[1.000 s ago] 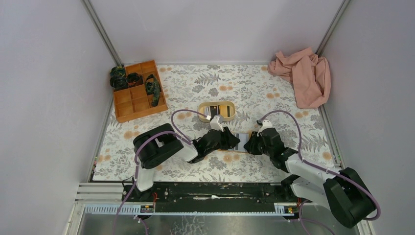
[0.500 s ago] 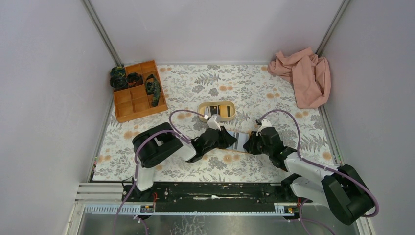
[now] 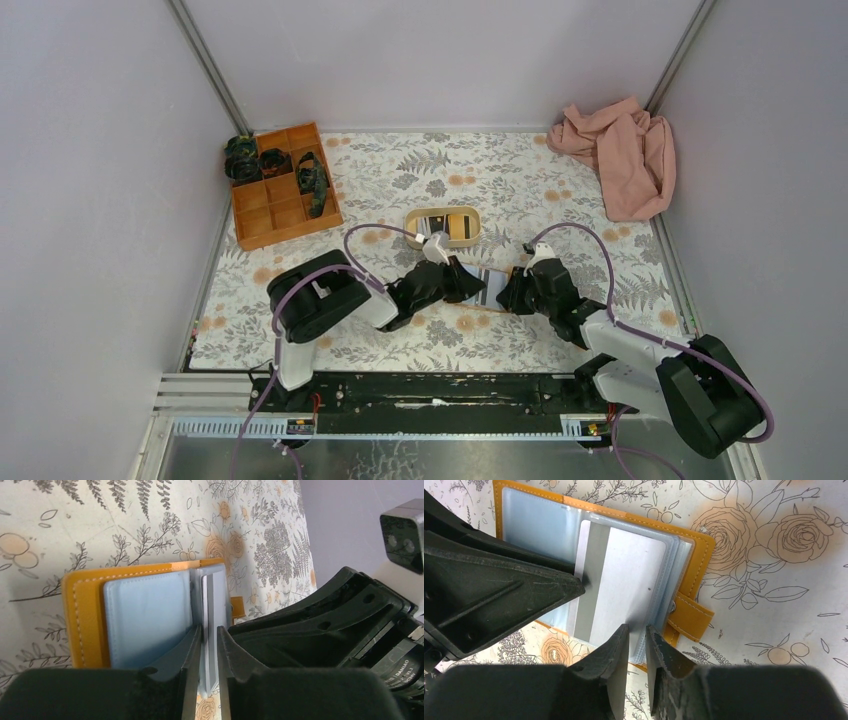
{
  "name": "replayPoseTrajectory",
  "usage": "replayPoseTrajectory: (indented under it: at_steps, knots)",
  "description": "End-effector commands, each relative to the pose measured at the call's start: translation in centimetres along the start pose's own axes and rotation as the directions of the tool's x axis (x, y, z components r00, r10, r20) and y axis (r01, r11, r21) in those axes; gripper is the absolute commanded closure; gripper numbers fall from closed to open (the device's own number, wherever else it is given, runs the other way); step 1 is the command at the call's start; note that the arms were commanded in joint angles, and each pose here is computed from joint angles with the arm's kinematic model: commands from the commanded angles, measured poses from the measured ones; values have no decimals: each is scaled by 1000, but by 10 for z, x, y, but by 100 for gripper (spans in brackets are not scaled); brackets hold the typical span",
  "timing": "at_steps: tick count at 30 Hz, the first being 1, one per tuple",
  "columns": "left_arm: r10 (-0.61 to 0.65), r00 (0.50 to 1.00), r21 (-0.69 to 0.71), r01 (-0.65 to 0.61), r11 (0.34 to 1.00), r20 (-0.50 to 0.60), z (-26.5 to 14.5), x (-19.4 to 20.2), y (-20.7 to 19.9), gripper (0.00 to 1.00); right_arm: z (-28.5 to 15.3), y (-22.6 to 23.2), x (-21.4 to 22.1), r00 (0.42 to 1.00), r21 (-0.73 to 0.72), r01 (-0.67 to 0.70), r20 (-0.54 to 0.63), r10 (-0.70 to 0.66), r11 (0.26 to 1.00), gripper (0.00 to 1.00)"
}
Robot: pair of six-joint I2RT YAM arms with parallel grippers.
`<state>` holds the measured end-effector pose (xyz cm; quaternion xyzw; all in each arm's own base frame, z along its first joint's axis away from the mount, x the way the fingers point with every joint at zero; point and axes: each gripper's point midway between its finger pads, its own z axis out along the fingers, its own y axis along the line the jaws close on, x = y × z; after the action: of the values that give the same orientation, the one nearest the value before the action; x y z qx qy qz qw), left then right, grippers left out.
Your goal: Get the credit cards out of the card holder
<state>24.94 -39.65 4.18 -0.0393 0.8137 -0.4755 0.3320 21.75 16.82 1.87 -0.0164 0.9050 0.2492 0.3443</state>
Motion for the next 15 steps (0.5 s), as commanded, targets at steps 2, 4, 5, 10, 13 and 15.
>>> replayPoseTrajectory:
  at_steps: [2, 4, 5, 10, 13, 15]
  knots:
    - [-25, 991, 327, 66, 943, -128, -1, 18, -86, 75, 3, 2, -2, 1000, 2, -2, -9, 2, 1000, 73]
    - [-37, 989, 343, 85, 935, -146, 2, 22, -87, 74, 3, 2, -2, 1000, 2, -1, -9, 1, 1000, 73]
    - [-40, 987, 342, 91, 935, -155, 3, 25, -86, 74, 3, 2, -2, 1000, 3, -1, -10, 1, 1000, 73]
    - [-38, 985, 336, 94, 937, -169, 2, 32, -82, 79, 3, 3, -3, 1000, 2, -2, -9, 2, 1000, 73]
    - [-34, 987, 315, 82, 945, -156, -2, 30, -76, 95, 3, 1, -3, 1000, 10, -5, -6, 5, 1000, 73]
    - [-27, 988, 304, 73, 950, -152, -6, 29, -73, 100, 2, 1, -4, 1000, 11, -9, 0, 9, 1000, 73]
